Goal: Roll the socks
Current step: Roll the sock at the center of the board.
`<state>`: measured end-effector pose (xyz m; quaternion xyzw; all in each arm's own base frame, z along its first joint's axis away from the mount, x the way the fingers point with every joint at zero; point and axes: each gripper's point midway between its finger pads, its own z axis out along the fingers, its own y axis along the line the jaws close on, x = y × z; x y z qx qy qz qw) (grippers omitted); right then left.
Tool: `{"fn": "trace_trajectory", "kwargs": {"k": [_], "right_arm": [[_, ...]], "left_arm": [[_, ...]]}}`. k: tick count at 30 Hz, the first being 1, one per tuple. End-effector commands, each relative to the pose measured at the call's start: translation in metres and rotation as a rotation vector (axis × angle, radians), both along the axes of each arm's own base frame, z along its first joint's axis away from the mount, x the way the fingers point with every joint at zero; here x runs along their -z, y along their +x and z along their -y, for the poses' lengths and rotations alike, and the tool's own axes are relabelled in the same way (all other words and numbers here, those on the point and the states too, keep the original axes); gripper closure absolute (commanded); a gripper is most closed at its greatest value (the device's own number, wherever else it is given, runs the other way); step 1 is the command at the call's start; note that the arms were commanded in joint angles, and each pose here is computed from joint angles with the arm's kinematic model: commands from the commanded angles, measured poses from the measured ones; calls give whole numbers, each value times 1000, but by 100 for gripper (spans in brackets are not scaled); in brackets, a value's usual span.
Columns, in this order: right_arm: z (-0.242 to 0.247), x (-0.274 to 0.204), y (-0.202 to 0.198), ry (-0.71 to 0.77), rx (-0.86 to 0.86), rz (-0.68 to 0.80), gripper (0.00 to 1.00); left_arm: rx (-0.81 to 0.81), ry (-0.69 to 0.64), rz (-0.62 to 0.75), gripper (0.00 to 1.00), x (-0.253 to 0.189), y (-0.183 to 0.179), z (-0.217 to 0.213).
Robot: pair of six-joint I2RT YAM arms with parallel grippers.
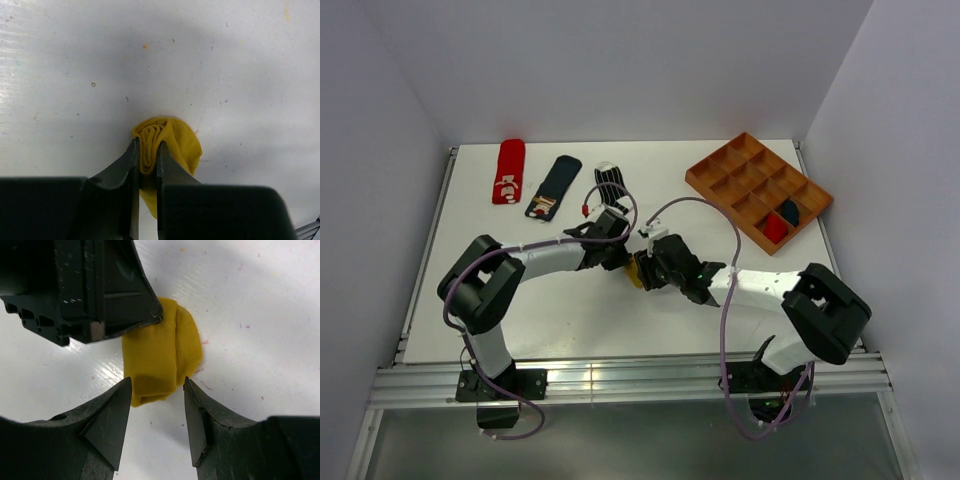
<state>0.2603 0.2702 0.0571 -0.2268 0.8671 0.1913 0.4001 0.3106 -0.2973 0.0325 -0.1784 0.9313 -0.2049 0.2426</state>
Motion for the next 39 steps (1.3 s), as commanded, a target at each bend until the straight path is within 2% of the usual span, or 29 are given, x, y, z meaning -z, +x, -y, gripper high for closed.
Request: {"fn": "trace_trajectory", "kwargs": {"k": [1,9,17,19,20,21,22,23,26,27,28,32,39], "right_arm": [[-7,-18,21,-82,26,138,46],[-34,-7,7,-108,-48,138,46],[-27,30,4,-205,-32,78,50],[-21,40,3,-235,-19,55,62],[-19,43,2,-244,-16,44,71],[-19,44,1,-246,-16,30,89],[-18,47,1,-243,-18,14,96],[-18,47,0,-233,-16,-1,100],[-20,45,-5,-161,-44,-74,100],[-21,42,-8,-128,-59,-101,100],[-23,41,-9,-100,-68,-125,100],[-29,30,-15,94,-132,-295,100],[-35,22,-18,372,-216,-547,100]], "left_arm": [[46,103,-80,98,21,-18,-14],[50,97,-87,98,22,-18,-12],[54,75,-83,97,19,-17,-8],[57,66,-79,96,17,-17,-7],[57,65,-74,95,16,-17,-7],[58,57,-65,91,13,-15,-7],[61,54,-61,87,12,-16,-6],[61,52,-51,80,11,-16,-7],[54,39,-28,69,4,-17,-10],[44,23,-5,61,-4,-14,-10],[35,21,-3,58,-4,-16,-13],[-7,-25,49,43,-18,-14,-19],[-68,-126,168,34,-49,-8,-30]]}}
